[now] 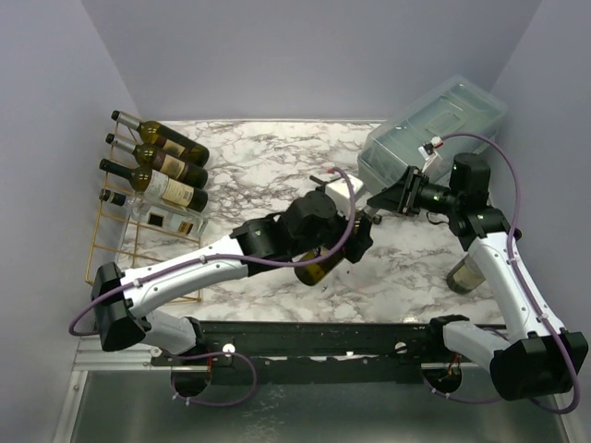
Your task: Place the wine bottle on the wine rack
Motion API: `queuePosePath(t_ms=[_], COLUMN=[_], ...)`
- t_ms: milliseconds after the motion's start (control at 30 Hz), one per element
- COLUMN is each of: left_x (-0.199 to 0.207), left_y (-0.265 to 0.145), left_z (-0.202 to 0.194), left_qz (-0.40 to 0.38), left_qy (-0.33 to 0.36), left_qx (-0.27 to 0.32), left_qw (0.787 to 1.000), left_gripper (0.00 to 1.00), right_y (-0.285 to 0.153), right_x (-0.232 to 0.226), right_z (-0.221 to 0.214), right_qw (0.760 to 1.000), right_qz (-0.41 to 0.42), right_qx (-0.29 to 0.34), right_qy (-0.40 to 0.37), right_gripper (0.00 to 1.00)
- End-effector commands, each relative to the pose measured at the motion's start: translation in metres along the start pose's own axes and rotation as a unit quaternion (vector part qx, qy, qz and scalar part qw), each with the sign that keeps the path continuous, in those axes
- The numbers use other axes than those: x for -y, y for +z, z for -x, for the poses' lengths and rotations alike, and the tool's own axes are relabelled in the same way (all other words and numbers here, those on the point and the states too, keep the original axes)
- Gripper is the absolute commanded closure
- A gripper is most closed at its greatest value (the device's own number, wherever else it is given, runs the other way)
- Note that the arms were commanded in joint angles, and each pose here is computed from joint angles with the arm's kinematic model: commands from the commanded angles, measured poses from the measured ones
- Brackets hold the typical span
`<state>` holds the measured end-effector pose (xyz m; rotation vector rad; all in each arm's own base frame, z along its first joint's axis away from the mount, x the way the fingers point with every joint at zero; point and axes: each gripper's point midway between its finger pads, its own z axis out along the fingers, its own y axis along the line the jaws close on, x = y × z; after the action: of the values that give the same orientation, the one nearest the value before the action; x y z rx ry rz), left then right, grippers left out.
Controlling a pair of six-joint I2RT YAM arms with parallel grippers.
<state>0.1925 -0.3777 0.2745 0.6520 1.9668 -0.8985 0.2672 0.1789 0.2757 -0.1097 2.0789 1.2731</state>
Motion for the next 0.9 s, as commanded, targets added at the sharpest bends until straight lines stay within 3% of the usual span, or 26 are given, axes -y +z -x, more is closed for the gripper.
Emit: queuePosePath(t_ms=[0, 133, 367, 500, 867], left_x=[-0.016, -0.016, -0.019, -0.021, -0.028], left_y=[0.01, 0.023, 0.039, 0.048, 0.065], left_z=[0.007, 0.003, 0.001, -0.001, -0.009], left_qz=[0.117, 0.127, 0.141, 0.149, 0.175], left_qy=[0.149, 0.171, 0.181, 0.185, 0.172], left_qx=[-0.009, -0.027, -0.036, -0.042, -0.048], left_qw=[0.982, 0.977, 0.973, 0.97, 0.968], left_gripper=[0.06, 0.11, 0.35, 0.42, 0.42], right_y=[-0.004, -0.005, -0.007, -0.008, -0.012], right_x=[-0.028, -0.029, -0.029, -0.031, -0.034], right_z=[-0.002, -0.006, -0.009, -0.01, -0.011], right_qw=[0.998, 0.998, 0.998, 0.998, 0.998], right_qz=[0.062, 0.065, 0.064, 0.065, 0.061], right_qx=[-0.014, -0.017, -0.016, -0.017, -0.011], right_qy=[0.013, 0.017, 0.017, 0.018, 0.018], right_gripper=[0.99, 0.99, 0.99, 0.99, 0.99])
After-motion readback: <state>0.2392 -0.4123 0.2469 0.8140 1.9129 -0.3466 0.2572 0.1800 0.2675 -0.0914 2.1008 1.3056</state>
